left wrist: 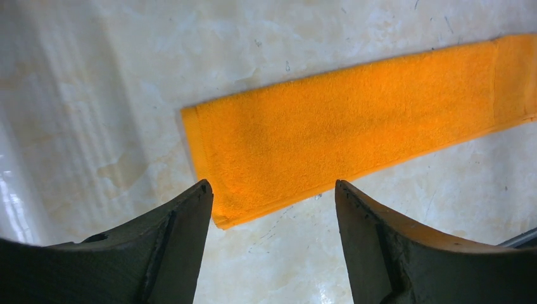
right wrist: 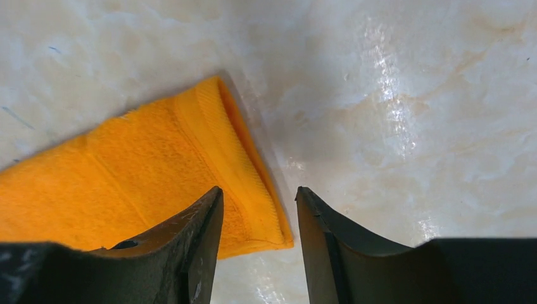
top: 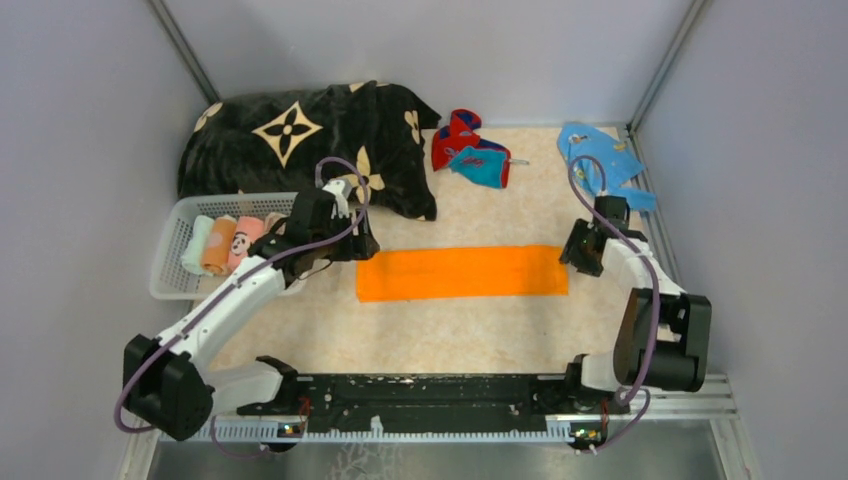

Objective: Roll the towels
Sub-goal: Fold the towel at the center of the board.

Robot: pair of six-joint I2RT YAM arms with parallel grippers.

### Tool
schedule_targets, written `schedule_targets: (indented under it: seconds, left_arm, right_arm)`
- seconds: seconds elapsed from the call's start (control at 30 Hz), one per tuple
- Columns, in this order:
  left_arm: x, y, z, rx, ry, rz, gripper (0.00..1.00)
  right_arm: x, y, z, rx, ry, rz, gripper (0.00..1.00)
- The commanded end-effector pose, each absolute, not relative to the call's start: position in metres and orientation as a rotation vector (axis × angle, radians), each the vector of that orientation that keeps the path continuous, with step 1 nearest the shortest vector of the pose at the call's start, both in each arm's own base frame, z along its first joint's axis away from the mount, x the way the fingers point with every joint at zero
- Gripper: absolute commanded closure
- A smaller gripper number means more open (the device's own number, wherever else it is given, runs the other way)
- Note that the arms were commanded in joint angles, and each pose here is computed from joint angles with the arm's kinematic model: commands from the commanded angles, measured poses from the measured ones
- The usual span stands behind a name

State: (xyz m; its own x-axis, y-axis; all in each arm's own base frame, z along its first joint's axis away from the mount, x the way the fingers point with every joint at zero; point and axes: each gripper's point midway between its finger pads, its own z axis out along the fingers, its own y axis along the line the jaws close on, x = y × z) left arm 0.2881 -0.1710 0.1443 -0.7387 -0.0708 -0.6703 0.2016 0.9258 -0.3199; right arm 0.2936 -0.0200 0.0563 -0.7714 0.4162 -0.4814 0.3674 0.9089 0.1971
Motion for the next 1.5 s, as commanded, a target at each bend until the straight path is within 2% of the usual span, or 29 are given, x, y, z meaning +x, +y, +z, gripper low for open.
schedule_targets:
  seconds: [0.0, 0.23, 0.53, 0.63, 0.8, 0.9, 1.07, 1.2, 1.33, 1.47]
  left_arm:
    - [0.288, -0.146, 0.179, 0.145, 2.277, -0.36, 0.23]
    - [0.293, -0.131, 0.196, 0.176, 2.165, -0.297, 0.2]
    - [0.293, -0.126, 0.18, 0.167, 2.2, -0.309, 0.2]
    - [0.294, -0.122, 0.184, 0.154, 2.187, -0.3, 0.2]
    - [0.293, -0.12, 0.183, 0.141, 2.18, -0.314, 0.2]
    - [0.293, -0.121, 0.182, 0.14, 2.184, -0.326, 0.21]
    - [0.293, -0.127, 0.183, 0.151, 2.18, -0.373, 0.21]
    - [0.292, -0.136, 0.179, 0.171, 2.193, -0.426, 0.21]
    - [0.29, -0.144, 0.173, 0.191, 2.223, -0.472, 0.21]
    - [0.287, -0.158, 0.165, 0.194, 2.258, -0.566, 0.21]
  right_arm:
    - [0.3, -0.022, 0.051, 0.489, 2.594, 0.028, 0.53]
    - [0.296, -0.011, 0.032, 0.428, 2.711, -0.027, 0.54]
    - [0.253, 0.0, -0.02, 0.469, 2.985, -0.027, 0.64]
    - [0.248, 0.005, -0.03, 0.47, 3.031, -0.005, 0.69]
    - [0.245, 0.01, -0.039, 0.473, 3.058, 0.025, 0.88]
    - [0.255, -0.002, -0.027, 0.454, 3.016, -0.063, 1.0]
    - [0.282, -0.044, 0.02, 0.496, 2.843, -0.365, 1.0]
    - [0.305, -0.074, 0.066, 0.608, 2.643, -0.477, 1.0]
    - [0.315, -0.078, 0.084, 0.614, 2.579, -0.475, 1.0]
    - [0.322, -0.039, 0.097, 0.467, 2.571, -0.326, 1.0]
